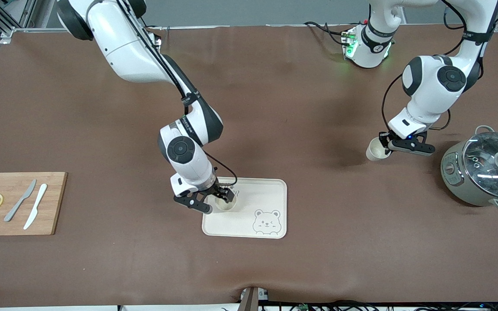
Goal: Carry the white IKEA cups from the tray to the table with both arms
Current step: 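Carry the cup toward the pot while the right gripper grasps the other cup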
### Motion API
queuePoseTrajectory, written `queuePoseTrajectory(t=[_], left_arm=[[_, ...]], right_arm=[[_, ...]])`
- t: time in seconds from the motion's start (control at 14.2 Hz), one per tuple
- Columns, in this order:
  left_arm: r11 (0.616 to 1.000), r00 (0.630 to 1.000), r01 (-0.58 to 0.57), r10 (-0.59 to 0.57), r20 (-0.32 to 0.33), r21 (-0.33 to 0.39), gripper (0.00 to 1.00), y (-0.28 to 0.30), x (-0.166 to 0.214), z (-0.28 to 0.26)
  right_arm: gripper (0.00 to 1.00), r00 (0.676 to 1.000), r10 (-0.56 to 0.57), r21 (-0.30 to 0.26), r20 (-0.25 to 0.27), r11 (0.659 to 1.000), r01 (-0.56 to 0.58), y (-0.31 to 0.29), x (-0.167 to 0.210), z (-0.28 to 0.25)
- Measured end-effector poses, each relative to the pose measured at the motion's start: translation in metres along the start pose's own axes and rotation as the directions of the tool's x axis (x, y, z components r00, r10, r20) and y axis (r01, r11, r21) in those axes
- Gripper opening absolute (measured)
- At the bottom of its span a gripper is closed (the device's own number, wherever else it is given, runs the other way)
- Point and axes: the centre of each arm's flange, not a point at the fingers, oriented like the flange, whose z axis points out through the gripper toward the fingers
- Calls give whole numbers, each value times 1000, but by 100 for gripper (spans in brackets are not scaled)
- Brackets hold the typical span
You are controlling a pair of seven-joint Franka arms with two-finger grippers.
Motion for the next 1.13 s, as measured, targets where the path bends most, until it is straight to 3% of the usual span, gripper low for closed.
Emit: queuePoseTrajectory(t=[0.35, 0.7, 0.85, 1.13], left_arm=[[997, 1000, -14, 14, -8, -70, 4, -9, -5, 16], [998, 1000, -20, 19, -20, -57, 4, -13, -7, 33], [999, 1000, -19, 18, -26, -49, 4, -14, -7, 38], [999, 999, -20, 18, -28, -40, 4, -15, -9, 48]], right_arm=[[100, 1000, -3, 9, -8, 1000, 3, -1, -2, 10], [100, 1000, -3, 10, -10, 1000, 3, 1, -3, 16], [84, 1000, -3, 10, -10, 1000, 3, 1, -3, 16], [40, 1000, -2, 9, -11, 1000, 2, 1, -2, 16]])
